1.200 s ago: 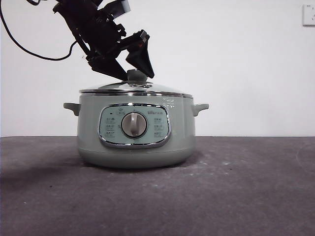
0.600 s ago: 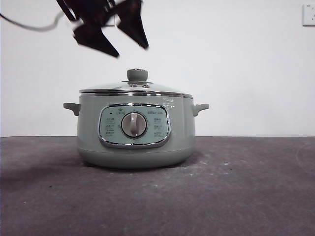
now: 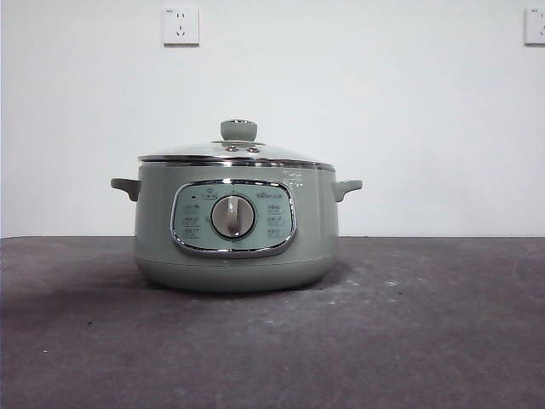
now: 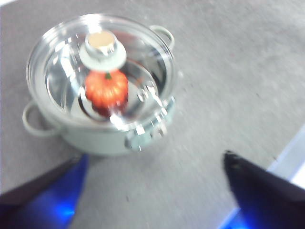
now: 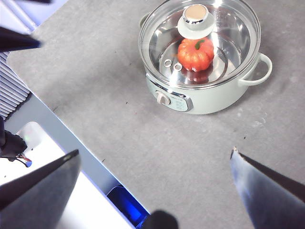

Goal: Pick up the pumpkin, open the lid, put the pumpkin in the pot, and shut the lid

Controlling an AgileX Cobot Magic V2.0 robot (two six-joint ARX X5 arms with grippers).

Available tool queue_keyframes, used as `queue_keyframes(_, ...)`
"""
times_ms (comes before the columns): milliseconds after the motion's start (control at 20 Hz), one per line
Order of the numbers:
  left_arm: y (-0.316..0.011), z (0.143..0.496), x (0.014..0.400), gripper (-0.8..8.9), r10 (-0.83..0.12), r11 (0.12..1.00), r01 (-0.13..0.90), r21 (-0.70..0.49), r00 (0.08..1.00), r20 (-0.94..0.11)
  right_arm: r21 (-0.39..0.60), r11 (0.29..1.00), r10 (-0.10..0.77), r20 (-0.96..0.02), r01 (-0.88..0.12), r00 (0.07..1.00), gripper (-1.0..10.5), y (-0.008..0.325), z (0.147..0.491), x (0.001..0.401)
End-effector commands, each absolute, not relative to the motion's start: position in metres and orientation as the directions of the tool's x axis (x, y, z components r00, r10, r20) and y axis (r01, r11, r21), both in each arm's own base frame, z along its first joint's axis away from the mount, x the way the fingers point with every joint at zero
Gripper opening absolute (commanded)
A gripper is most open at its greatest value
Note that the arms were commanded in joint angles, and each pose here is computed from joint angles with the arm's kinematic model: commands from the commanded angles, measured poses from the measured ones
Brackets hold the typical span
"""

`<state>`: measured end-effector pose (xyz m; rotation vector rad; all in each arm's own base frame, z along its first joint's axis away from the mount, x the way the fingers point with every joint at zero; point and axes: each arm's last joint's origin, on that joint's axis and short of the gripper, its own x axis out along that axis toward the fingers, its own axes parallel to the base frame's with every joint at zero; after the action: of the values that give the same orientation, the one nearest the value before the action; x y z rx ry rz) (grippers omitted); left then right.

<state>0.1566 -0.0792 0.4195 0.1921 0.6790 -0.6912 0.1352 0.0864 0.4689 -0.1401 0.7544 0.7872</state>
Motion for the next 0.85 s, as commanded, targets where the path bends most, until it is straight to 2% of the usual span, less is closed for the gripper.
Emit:
queue_keyframes(50, -0.074, 0.423, 0.144, -0.08, -0.532, 0.761, 0.645, -0.062, 0.568, -0.628, 0.16, 0.709, 0.587, -0.673, -0.687, 0.45, 0.5, 0.086, 0.468, 0.134)
queue_keyframes(100, -0.073, 0.424, 0.14, -0.09, -0.548, 0.75, 0.657, -0.077, 0.552, -0.628, 0.153, 0.706, 0.587, -0.673, -0.692, 0.45, -0.1, 0.086, 0.468, 0.134)
queue_keyframes(250, -0.072, 0.424, 0.134, -0.08, -0.593, 0.714, 0.689, -0.123, 0.503, -0.628, 0.15, 0.705, 0.588, -0.67, -0.694, 0.453, 0.0, 0.086, 0.468, 0.134)
queue_keyframes(400, -0.073, 0.424, 0.135, -0.08, -0.597, 0.711, 0.692, -0.125, 0.501, -0.626, 0.189, 0.726, 0.588, -0.668, -0.661, 0.455, 0.0, 0.086, 0.468, 0.134)
queue_keyframes(850, -0.073, 0.424, 0.135, -0.08, -0.599, 0.71, 0.693, -0.125, 0.502, -0.624, 0.189, 0.731, 0.586, -0.667, -0.656, 0.46, 0.0, 0.085, 0.469, 0.134)
